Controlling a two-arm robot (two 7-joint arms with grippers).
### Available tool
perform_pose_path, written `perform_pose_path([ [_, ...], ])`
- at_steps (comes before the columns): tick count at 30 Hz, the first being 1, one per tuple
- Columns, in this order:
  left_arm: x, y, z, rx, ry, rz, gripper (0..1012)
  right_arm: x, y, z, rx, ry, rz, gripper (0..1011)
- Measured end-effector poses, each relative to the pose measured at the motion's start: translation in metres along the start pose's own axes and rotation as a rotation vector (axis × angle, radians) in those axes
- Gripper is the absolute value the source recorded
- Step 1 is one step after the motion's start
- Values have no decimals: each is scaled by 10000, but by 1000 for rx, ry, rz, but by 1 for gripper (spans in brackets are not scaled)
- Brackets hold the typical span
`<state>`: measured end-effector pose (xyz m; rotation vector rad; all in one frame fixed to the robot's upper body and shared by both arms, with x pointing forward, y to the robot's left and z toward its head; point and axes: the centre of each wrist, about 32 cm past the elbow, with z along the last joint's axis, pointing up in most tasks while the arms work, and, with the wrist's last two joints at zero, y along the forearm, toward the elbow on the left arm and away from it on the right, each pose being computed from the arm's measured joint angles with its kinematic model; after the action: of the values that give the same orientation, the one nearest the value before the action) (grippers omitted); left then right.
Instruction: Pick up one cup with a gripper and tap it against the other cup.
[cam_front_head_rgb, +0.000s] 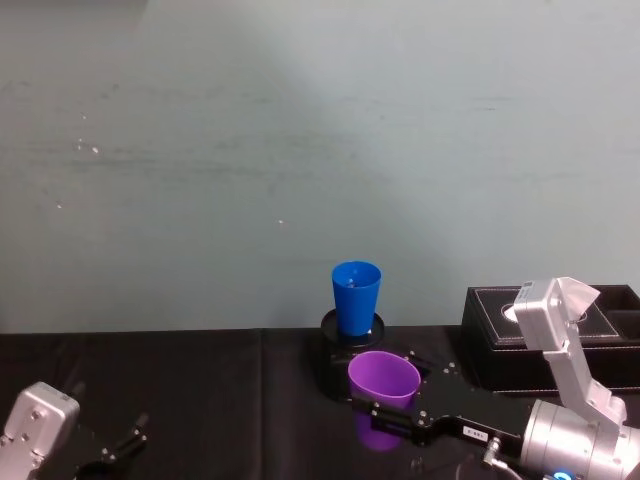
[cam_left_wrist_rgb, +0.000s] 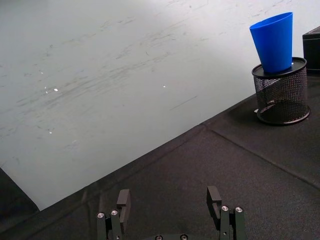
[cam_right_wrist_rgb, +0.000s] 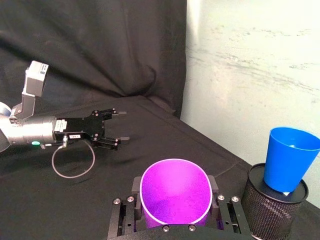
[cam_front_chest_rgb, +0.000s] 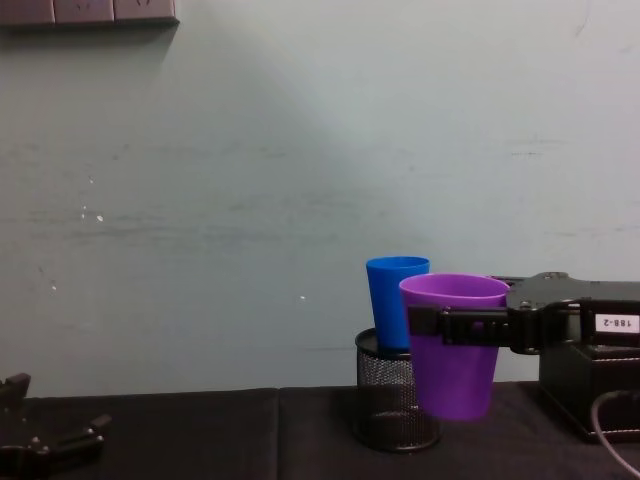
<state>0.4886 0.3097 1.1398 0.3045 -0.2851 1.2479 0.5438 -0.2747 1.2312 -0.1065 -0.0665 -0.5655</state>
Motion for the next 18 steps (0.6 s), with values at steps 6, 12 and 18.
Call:
perform_pose_path([
  [6,0,0,0,0,0,0,1000,0,0,0,0,0,0,735],
  [12,0,0,0,0,0,0,1000,0,0,0,0,0,0,735],
  [18,0,0,0,0,0,0,1000,0,0,0,0,0,0,735],
])
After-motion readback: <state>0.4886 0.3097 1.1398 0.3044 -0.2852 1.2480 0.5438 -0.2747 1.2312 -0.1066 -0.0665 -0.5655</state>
